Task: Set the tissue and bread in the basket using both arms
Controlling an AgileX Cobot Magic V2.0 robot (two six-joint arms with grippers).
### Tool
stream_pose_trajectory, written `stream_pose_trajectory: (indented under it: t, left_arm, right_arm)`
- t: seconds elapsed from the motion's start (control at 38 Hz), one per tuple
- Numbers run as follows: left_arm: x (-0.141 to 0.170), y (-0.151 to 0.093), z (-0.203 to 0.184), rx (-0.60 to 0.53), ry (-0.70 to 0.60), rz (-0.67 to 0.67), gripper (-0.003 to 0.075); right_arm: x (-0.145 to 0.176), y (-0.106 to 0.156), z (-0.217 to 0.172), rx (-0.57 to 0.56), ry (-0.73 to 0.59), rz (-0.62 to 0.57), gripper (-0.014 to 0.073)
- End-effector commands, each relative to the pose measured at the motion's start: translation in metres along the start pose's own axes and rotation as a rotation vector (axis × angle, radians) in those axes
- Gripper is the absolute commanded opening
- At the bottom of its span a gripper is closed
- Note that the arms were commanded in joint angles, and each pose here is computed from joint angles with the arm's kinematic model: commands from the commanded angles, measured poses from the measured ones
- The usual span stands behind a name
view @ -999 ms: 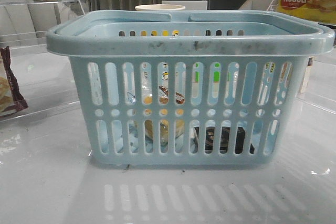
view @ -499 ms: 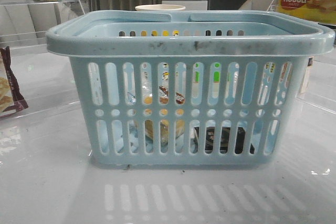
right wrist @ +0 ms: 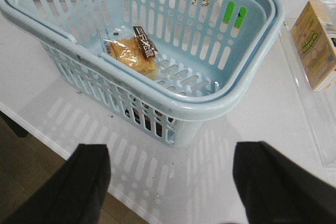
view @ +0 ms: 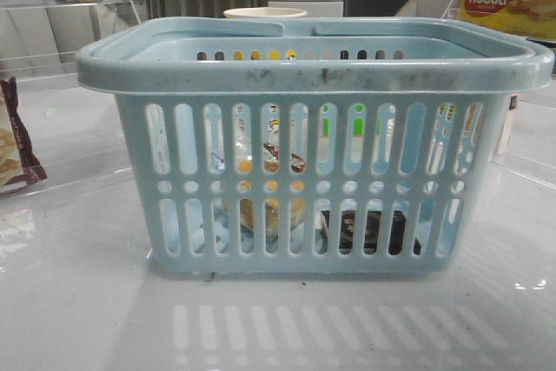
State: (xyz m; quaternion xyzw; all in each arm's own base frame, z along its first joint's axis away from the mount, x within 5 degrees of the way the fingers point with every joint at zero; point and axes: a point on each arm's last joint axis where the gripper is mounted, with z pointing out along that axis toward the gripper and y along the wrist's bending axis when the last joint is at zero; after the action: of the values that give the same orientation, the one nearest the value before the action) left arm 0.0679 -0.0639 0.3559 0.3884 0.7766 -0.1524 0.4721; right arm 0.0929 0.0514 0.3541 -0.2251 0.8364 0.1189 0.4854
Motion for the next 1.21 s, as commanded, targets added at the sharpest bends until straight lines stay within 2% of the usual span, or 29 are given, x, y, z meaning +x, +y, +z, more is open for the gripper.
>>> stream_pose_trajectory:
  t: [0.0, 0.47, 0.55, 0.76, 0.89, 1.0, 1.18]
  left_arm:
    - [-0.0105, 0.0017, -0.0015, -0.019, -0.108, -0.013, 0.0456]
    - [-0.0107, 0.0027, 0.0033, -0.025, -0.119, -0.015, 0.0455]
    - [-0.0107, 0.0027, 0.0033, -0.025, -0.119, -0.015, 0.0455]
    - [-0.0107, 0.0027, 0.0033, -0.025, -0.119, -0.015, 0.0455]
    - [-0.0107, 0.0027, 0.0033, -0.025, -0.119, -0.015, 0.0452]
    - [-0.0107, 0.0027, 0.0033, -0.025, -0.119, -0.015, 0.0423]
    - [-0.0107, 0.0027, 0.0033, -0.025, -0.119, -0.015, 0.0267]
  right_arm:
    - [-0.0129, -0.0011, -0.0054, 0.012, -0.095, -0.023, 0.0591]
    - [-0.0114, -0.0035, -0.0053, 0.039, -0.077, -0.052, 0.0575]
    - [-0.0106, -0.0035, -0.0052, 0.039, -0.069, -0.052, 0.0514]
    - [-0.0084, -0.0035, -0.0051, 0.039, -0.045, -0.051, 0.0239]
    - [-0.0084, -0.0035, -0.0051, 0.039, -0.045, -0.051, 0.0115]
    - [-0.0084, -0.0035, -0.0051, 0.039, -0.045, -0.051, 0.0057]
    - [-0.0091, -0.0035, -0.0051, 0.039, -0.052, -0.052, 0.0055]
